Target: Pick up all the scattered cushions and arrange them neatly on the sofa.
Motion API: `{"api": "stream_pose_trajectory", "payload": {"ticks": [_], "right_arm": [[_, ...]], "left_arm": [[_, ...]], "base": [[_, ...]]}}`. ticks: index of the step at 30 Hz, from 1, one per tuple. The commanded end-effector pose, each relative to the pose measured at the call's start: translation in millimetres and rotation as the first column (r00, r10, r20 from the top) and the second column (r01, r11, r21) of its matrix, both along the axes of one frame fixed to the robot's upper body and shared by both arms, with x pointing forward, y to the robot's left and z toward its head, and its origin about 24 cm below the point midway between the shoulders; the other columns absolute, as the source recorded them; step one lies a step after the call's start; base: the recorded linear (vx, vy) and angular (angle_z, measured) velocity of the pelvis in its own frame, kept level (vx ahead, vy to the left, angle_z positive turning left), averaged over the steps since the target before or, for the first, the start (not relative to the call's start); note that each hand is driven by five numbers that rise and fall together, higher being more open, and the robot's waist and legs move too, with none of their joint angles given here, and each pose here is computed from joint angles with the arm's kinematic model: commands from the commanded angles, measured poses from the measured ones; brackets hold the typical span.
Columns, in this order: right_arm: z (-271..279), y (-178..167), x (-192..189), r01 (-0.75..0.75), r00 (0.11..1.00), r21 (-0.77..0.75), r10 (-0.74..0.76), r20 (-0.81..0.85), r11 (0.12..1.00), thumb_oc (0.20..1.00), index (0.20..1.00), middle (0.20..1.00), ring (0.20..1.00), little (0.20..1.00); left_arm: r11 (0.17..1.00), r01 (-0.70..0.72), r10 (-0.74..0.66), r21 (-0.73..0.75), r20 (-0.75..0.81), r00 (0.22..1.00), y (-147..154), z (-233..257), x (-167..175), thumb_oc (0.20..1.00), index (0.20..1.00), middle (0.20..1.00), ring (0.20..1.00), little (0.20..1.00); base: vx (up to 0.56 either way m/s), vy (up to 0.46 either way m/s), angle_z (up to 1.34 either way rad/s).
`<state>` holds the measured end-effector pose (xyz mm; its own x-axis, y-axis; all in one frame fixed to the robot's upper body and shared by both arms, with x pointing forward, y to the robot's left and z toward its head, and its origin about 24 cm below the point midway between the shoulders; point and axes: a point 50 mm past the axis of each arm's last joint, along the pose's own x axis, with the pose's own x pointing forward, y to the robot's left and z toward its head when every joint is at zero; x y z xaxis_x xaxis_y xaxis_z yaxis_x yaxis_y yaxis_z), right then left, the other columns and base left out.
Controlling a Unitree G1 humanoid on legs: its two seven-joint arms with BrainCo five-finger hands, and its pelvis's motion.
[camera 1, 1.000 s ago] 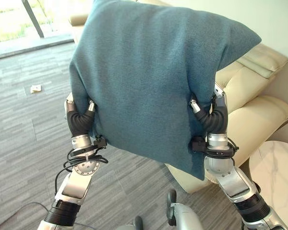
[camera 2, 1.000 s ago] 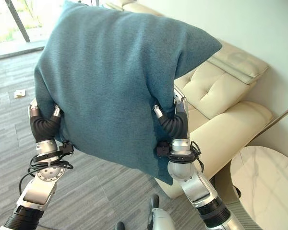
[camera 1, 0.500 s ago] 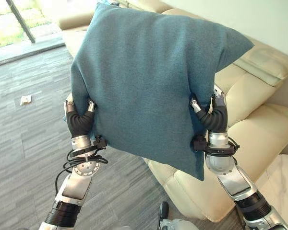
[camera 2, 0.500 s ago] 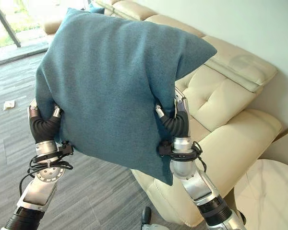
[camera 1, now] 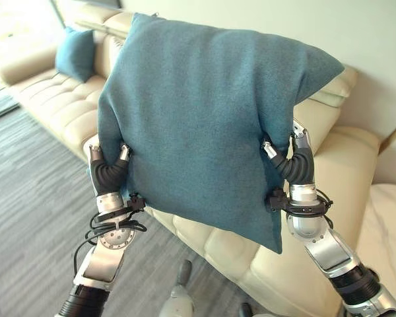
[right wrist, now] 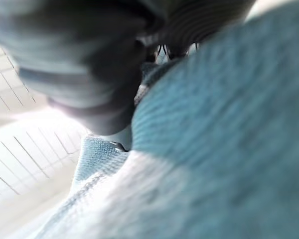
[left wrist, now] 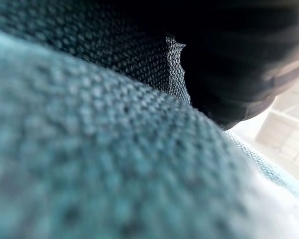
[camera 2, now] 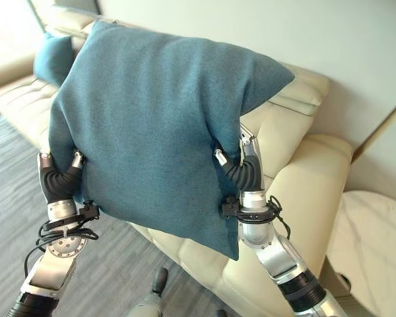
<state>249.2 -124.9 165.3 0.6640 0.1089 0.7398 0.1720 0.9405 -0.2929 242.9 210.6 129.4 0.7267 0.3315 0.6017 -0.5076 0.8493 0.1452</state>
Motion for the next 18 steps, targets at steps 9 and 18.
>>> {"api": "stream_pose_trajectory", "payload": {"ticks": [9, 18], "right_arm": [[26.6, 21.8, -16.0, -0.131, 0.979, -0.004, 0.130, 0.156, 0.991, 0.200, 0.200, 0.200, 0.200, 0.200], [21.9, 39.4, -11.1, -0.181, 0.977, 0.031, 0.176, 0.124, 0.983, 0.200, 0.200, 0.200, 0.200, 0.200]], "left_arm": [[0.974, 0.197, -0.213, 0.115, 0.151, 0.965, -26.6, 30.0, -8.3, 0.200, 0.200, 0.200, 0.200, 0.200], [0.986, 0.151, -0.160, 0.066, 0.150, 0.976, -24.7, 26.8, 0.3, 0.200, 0.200, 0.200, 0.200, 0.200]], "base": [[0.15, 0.240, -0.87], [0.03, 0.092, -0.96]]}}
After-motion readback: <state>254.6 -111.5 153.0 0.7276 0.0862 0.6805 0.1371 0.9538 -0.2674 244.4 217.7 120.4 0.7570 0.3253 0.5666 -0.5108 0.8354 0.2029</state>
